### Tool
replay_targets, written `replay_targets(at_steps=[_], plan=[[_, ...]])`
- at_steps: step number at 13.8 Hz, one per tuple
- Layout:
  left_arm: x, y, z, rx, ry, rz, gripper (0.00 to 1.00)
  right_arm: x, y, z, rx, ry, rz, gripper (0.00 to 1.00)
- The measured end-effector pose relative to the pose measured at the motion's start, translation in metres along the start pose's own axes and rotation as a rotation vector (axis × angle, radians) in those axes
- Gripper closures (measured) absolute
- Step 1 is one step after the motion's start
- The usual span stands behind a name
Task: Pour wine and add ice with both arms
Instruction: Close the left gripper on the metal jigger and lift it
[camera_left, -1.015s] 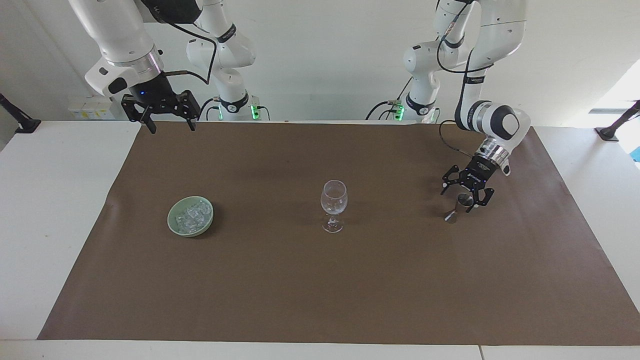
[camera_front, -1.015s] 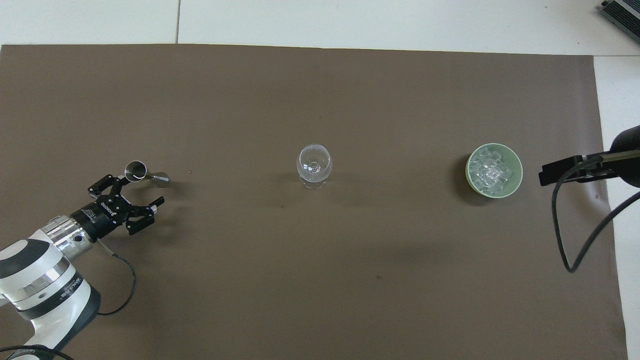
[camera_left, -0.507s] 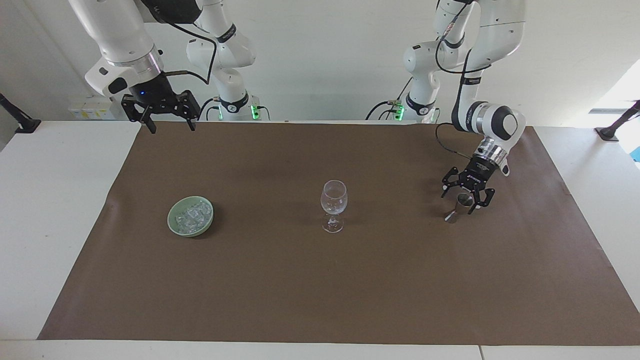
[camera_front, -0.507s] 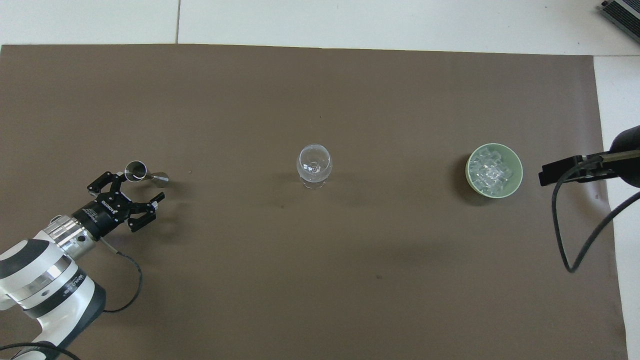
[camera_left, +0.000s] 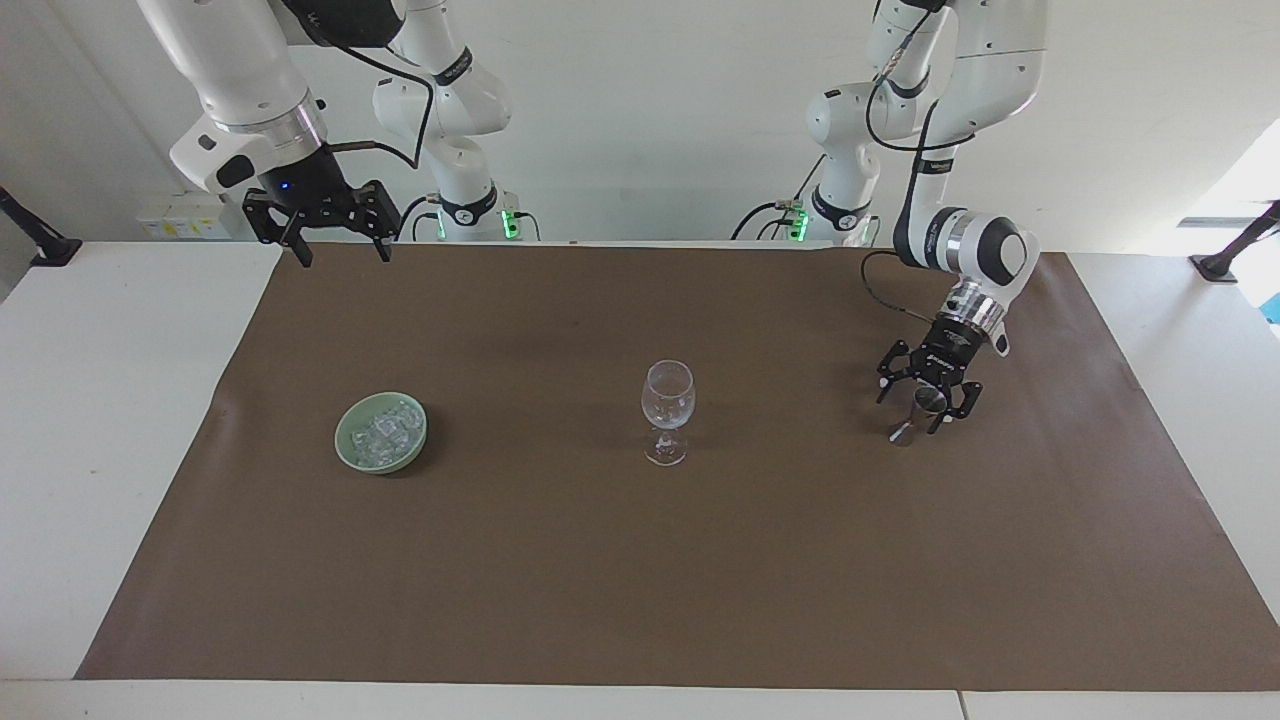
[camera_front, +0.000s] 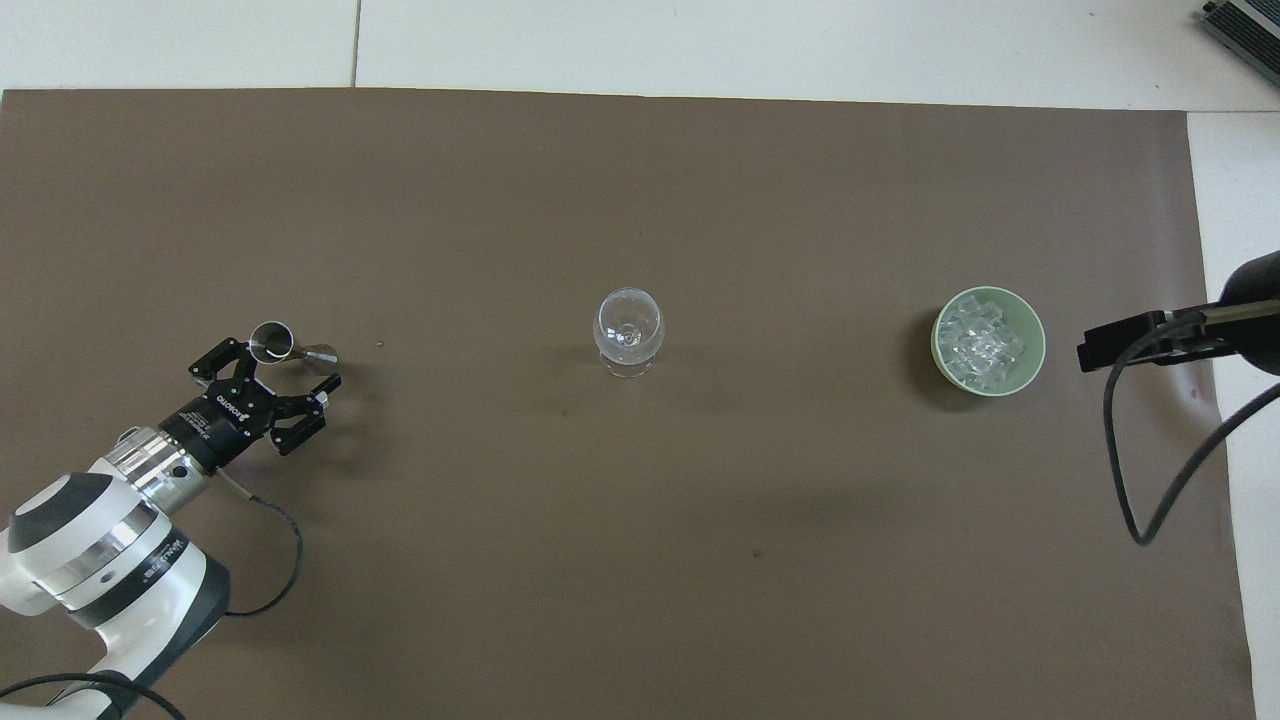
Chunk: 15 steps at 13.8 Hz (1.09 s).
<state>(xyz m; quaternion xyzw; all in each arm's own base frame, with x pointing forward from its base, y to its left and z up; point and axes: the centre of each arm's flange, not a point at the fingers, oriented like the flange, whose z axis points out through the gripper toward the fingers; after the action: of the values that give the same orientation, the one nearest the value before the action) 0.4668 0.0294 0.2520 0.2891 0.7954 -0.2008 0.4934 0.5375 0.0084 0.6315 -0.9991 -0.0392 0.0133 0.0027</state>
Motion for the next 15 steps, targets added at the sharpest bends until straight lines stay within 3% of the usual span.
replay_targets(at_steps=[3,4,6,14,15], plan=[[0.0002,0.0001,0.0001,0.0,0.0,0.0,0.31,0.0,0.0,0.0,0.0,0.0,0.0,0.0],[0.0005,0.0001,0.0001,0.0,0.0,0.0,0.32,0.0,0.0,0.0,0.0,0.0,0.0,0.0],[0.0013,0.0007,-0.0002,-0.002,0.001,-0.002,0.45,0.0,0.0,0.0,0.0,0.0,0.0,0.0],[0.0026,0.0032,-0.0022,-0.008,0.0,-0.006,0.52,0.0,0.0,0.0,0.0,0.0,0.0,0.0],[0.0027,0.0035,-0.0024,-0.009,-0.001,-0.007,0.58,0.0,0.0,0.0,0.0,0.0,0.0,0.0]])
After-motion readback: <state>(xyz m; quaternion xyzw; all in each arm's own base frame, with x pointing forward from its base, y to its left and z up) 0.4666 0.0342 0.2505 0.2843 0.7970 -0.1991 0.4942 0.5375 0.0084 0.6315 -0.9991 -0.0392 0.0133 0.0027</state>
